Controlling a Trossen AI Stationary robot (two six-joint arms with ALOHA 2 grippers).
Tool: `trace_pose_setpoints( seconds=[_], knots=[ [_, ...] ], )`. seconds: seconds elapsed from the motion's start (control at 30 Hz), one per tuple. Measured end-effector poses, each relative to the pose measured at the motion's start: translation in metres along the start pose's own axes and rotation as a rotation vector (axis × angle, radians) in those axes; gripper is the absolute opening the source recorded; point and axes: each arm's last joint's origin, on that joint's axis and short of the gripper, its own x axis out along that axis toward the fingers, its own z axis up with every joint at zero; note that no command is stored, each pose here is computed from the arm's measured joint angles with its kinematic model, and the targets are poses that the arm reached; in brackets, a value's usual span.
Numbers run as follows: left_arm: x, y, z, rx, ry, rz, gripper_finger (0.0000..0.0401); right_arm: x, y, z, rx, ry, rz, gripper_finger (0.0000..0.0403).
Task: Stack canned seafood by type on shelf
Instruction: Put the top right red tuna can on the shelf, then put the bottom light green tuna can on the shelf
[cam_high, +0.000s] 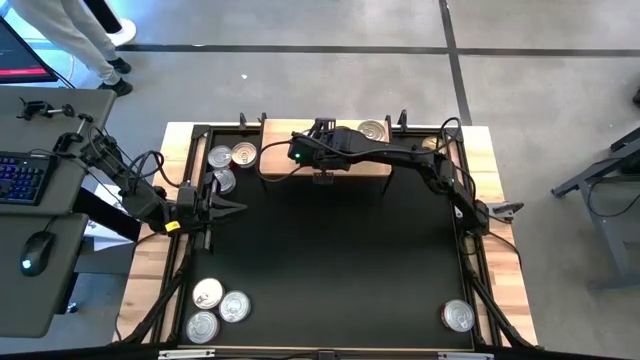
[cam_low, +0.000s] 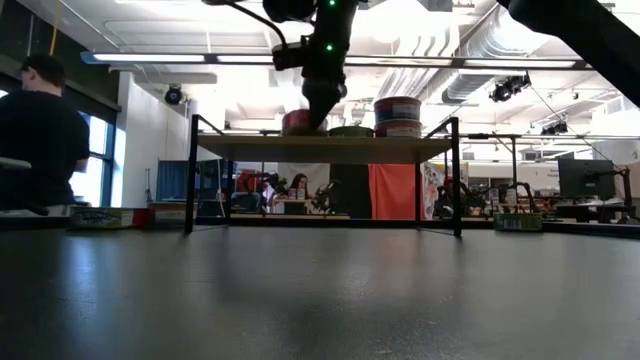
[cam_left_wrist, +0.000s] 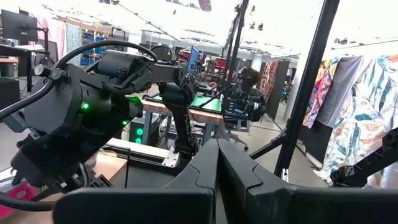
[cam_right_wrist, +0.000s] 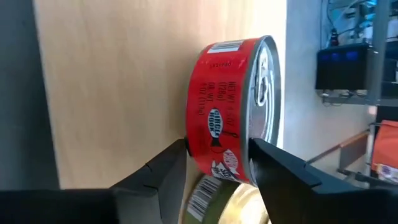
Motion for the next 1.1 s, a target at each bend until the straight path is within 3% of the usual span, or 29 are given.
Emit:
trace_pose_setpoints(
  seconds=[0.23, 0.37, 0.43, 0.7, 0.83, 1.0, 1.1],
  knots=[
    [0.0, 0.0, 0.0, 0.0, 0.0, 0.0, 0.0, 0.0, 0.0, 0.0, 0.018, -0.001, 0.006, 0.0232],
    [0.0, 0.0, 0.0, -0.008, 0.0, 0.0, 0.0, -0.003, 0.0, 0.0, 0.041, 0.031, -0.096, 0.0281],
    [0.0, 0.0, 0.0, -0.008, 0.0, 0.0, 0.0, -0.007, 0.0, 0.0, 0.028, 0.026, -0.089, 0.0295],
    [0.0, 0.0, 0.0, -0.01, 0.001, 0.0, 0.0, -0.038, 0.009, 0.002, -0.021, -0.075, 0.106, 0.0303],
    [0.0, 0.0, -0.003, -0.058, 0.026, 0.001, 0.0, -0.052, 0.012, -0.002, 0.028, -0.074, 0.173, 0.0303],
    [0.0, -0.003, -0.027, -0.106, 0.193, 0.003, 0.0, -0.054, 0.03, -0.008, 0.061, -0.031, 0.522, 0.0301],
    [0.004, -0.01, -0.046, -0.168, 0.328, -0.041, 0.0, -0.056, 0.053, -0.01, 0.002, 0.02, 0.584, 0.028]
  ],
)
